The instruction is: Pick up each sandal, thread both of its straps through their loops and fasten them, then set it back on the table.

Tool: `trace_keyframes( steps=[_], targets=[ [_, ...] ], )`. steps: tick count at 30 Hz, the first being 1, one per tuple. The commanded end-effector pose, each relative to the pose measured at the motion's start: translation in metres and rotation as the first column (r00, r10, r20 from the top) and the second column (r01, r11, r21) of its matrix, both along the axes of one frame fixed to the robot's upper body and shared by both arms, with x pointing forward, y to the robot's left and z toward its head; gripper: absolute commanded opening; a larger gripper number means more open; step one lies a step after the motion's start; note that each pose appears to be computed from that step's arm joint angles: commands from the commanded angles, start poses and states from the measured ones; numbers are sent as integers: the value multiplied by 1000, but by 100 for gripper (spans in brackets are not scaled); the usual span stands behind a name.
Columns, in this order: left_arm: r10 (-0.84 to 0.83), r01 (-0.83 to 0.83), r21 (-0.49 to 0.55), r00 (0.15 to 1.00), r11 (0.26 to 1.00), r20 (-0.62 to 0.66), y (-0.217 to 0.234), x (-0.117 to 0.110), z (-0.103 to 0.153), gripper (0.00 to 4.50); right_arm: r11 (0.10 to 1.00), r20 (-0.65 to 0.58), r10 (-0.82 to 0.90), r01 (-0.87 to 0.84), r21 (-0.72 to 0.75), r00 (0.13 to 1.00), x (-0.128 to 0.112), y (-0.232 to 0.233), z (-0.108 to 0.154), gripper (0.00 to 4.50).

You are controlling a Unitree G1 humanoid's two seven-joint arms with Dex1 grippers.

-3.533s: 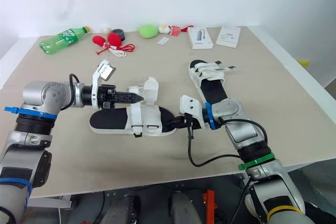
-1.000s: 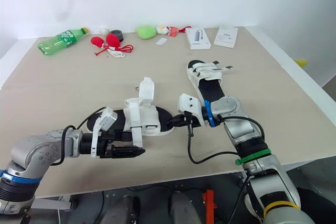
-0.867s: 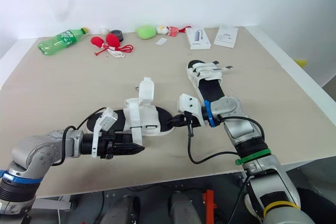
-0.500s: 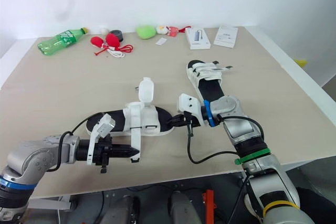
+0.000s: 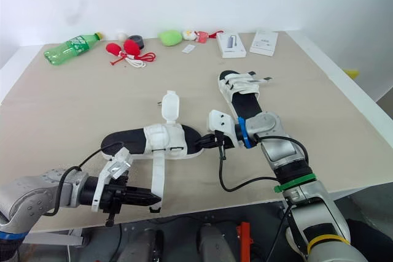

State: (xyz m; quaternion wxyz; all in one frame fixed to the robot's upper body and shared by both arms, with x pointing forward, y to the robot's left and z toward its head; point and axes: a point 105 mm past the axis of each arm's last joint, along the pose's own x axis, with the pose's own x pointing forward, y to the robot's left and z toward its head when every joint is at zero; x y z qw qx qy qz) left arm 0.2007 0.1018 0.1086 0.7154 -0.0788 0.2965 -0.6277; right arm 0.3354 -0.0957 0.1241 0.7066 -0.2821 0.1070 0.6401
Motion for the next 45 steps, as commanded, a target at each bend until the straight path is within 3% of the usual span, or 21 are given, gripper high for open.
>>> trace_keyframes(
  steps=[1, 8, 13, 16, 18, 20, 24, 30, 32, 36, 45],
  targets=[
    [-78, 78, -4, 996, 997, 50, -5, -10, 8, 6, 1000, -3, 13, -13, -12, 1000, -2, -1, -2, 0],
    [-120, 114, 55, 986, 992, 113, -2, -16, 7, 6, 1000, 0, 17, -17, -9, 1000, -2, 0, -2, 0],
    [-129, 90, 139, 946, 986, 298, 6, -1, 7, 6, 1000, -1, 21, -21, -10, 1000, -2, 1, -3, 0],
    [-190, 102, 206, 861, 973, 473, 8, 8, 6, 85, 1000, -1, 23, -23, -9, 1000, -2, 2, -3, 0],
    [-283, 151, 266, 767, 952, 576, 9, 6, 6, 182, 1000, -1, 24, -24, -8, 1000, -2, 2, -3, 0],
    [-352, 178, 311, 610, 934, 709, 12, 7, 11, 300, 1000, -1, 22, -22, -10, 1000, -1, 1, -3, 0],
    [-409, 190, 364, 343, 912, 846, 23, 9, 20, 447, 1000, -6, 22, -22, -11, 1000, -2, 0, -4, 0],
    [-297, 86, 315, -175, 945, 939, 29, 35, 76, 447, 1000, -11, 20, -20, -14, 1000, -2, -2, -4, 0],
    [-300, 84, 330, -252, 940, 920, 25, 42, 80, 447, 1000, -12, 20, -20, -15, 1000, -1, -1, -4, 0],
    [-337, 183, 404, -310, 896, 889, 6, 36, 61, 447, 1000, -11, 23, -24, -11, 1000, -1, 2, -4, 0],
    [-381, 298, 449, -262, 842, 887, -10, 28, 45, 447, 1000, -4, 9, -9, -18, 1000, 1, -3, -1, 0]
  ],
)
